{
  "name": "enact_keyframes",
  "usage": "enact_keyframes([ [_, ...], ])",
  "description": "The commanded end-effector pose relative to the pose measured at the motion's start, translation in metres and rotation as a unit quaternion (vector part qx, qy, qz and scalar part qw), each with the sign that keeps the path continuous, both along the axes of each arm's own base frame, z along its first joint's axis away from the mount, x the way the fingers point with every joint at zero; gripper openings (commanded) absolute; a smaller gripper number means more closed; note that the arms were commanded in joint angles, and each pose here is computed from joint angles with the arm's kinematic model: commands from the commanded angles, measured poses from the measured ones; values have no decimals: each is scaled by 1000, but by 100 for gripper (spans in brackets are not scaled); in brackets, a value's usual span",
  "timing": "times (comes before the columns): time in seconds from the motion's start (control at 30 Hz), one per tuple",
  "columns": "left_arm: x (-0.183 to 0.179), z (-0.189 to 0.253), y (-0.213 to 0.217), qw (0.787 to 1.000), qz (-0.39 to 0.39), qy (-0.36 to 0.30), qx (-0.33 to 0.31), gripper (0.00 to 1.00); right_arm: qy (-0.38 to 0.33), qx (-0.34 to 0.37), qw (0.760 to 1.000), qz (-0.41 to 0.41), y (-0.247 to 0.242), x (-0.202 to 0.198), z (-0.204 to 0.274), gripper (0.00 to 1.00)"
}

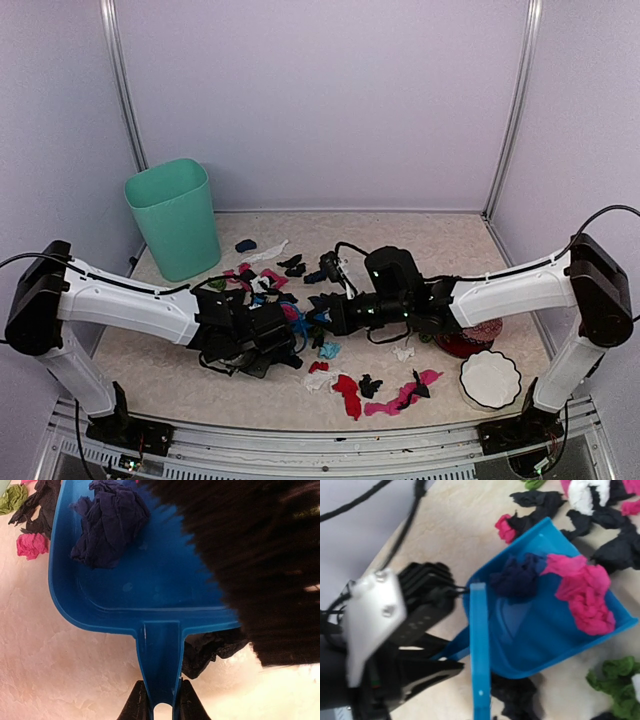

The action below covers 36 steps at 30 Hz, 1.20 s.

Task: Sweep away the paper scraps from the table
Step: Sweep the paper scraps at the center of the board.

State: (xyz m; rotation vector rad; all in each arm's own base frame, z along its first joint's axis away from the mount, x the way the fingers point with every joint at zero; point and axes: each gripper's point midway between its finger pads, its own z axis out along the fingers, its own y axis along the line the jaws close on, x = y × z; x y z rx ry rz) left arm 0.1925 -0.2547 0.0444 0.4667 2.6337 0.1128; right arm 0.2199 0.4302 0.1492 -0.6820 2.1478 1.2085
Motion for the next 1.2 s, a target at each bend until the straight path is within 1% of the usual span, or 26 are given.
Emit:
enact_keyframes([
  [0.0,2,17,-2,1000,-8,-20,-10,0,-27,-15,999,-28,-10,4,7,0],
  [0.2,1,28,5,1000,-2,-27,-8,0,-54,-17,997,-56,-33,7,23,0],
  [0.47,-10,35,16,1000,-15,-8,16,0,-80,-23,992,-100,-60,20,41,0],
  [0.63,-18,42,25,1000,-21,7,22,0,-91,-3,992,-92,-57,19,56,0],
  [0.73,-24,47,34,999,-22,21,35,0,-99,-6,991,-92,-56,22,59,0],
  [0.83,-35,48,43,997,-28,50,48,0,-102,-9,991,-88,-52,26,60,0],
  [0.9,-42,49,45,996,-35,67,46,0,-107,-11,990,-87,-50,29,60,0],
  [1.0,-48,56,57,996,-31,71,54,0,-109,-19,990,-81,-44,35,59,0],
  [1.17,-51,70,68,997,-15,67,42,0,-122,-12,990,-74,-28,45,66,0],
])
